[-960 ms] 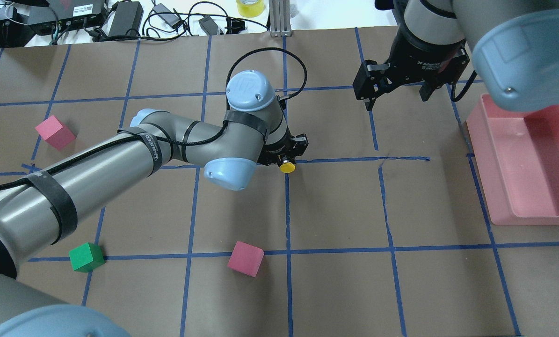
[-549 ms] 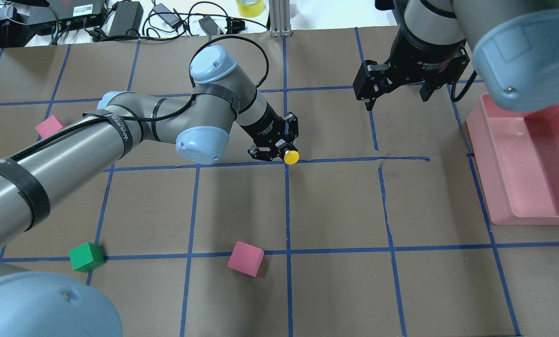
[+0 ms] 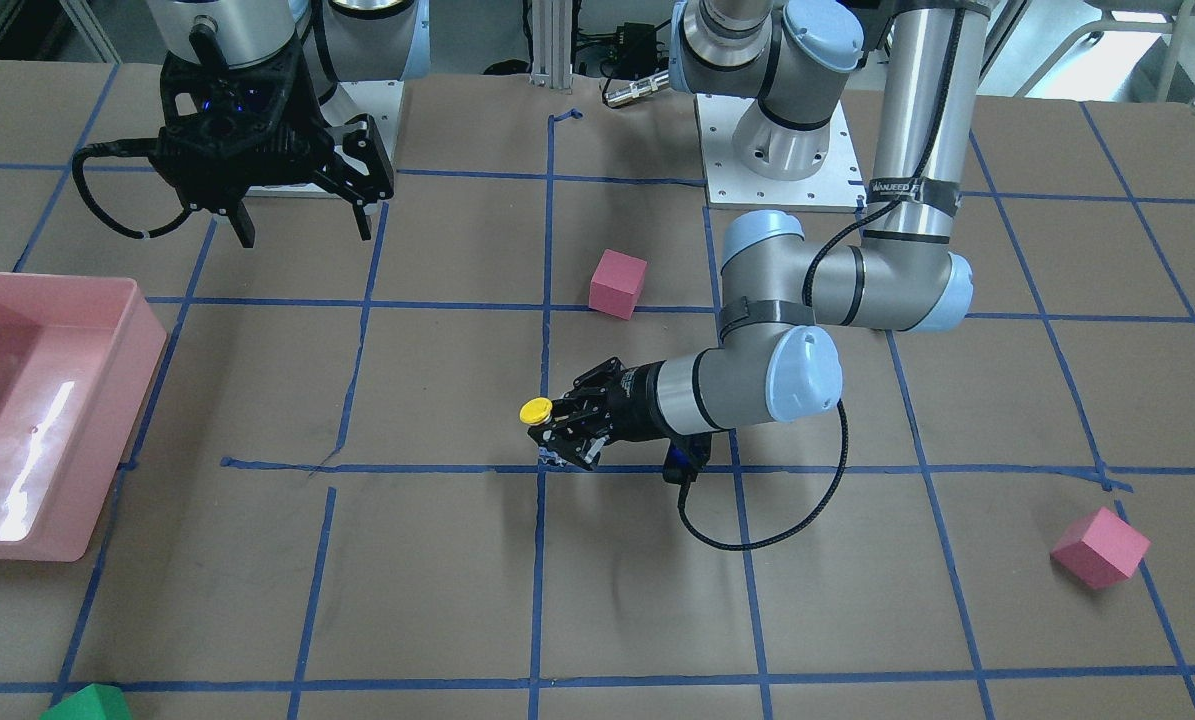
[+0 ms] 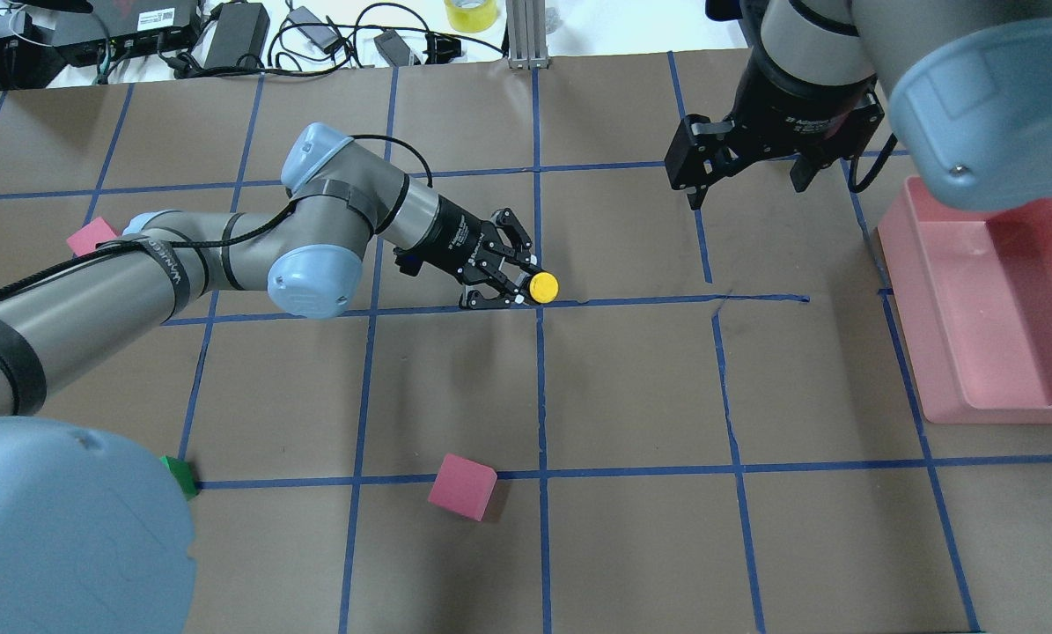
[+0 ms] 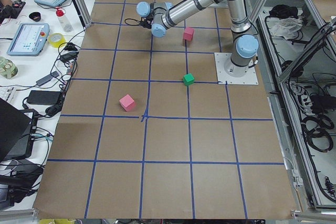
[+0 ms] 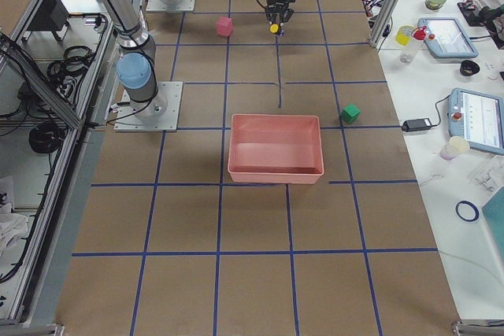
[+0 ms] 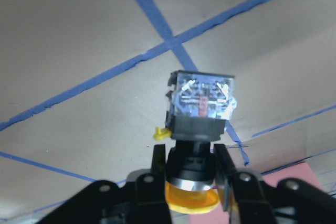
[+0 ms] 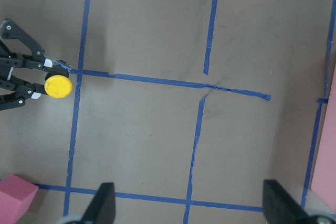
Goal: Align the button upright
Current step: 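Rotate the left wrist to turn the switch yellow cap upward, then set the switch down standing on its body and open the left gripper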
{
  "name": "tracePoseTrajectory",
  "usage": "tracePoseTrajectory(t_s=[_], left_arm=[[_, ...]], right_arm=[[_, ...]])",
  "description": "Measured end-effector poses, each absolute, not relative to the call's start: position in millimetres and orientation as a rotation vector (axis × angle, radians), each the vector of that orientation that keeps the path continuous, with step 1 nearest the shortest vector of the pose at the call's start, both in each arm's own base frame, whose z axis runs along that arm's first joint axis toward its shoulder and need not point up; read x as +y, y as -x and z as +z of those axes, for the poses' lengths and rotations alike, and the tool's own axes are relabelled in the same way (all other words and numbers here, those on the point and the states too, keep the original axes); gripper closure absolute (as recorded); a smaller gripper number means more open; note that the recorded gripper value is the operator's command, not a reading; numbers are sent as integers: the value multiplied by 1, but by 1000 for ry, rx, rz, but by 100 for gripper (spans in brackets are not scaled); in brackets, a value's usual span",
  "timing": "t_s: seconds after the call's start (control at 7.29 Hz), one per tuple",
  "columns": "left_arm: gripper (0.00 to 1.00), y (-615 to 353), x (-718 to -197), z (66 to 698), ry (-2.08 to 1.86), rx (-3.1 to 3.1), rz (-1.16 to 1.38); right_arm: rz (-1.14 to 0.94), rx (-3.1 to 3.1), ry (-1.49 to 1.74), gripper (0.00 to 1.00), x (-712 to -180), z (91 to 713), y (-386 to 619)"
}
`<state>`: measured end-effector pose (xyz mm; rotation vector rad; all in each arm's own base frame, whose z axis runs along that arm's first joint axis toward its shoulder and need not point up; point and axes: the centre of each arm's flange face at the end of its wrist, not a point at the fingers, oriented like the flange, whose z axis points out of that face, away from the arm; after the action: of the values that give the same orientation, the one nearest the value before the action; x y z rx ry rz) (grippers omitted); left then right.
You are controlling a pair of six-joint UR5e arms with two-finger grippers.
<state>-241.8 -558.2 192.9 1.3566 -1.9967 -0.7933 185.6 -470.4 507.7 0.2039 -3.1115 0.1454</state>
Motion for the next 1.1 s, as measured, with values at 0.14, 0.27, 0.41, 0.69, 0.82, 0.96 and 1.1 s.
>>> tracePoseTrajectory(t_s=[0.14,0.27,0.41,0.69,0.82,0.96,1.1], left_arm=[[100,230,-557,186,-1372,-1915,-841],[100,223,-556,182,-1392,-1845,-894],[100,219,-555,176,-1434,-1780,-966],[100,214,-547,160,-1503,-1694,-1084],[100,214,-543,154,-1513,-1664,-1117],[100,215,-541,149,-1509,-1631,-1144],[98,216,-541,142,-1507,-1605,-1165]], right_arm=[[145,-3111,-204,0,-470,508,-186],[144,-3111,-204,0,-470,507,-186],[144,-3111,-204,0,-470,507,-186],[144,-3111,-204,0,-470,507,-186],[144,-3111,-204,0,-470,507,-185],[144,-3111,-204,0,-470,507,-186],[144,-3111,-204,0,-470,507,-186]])
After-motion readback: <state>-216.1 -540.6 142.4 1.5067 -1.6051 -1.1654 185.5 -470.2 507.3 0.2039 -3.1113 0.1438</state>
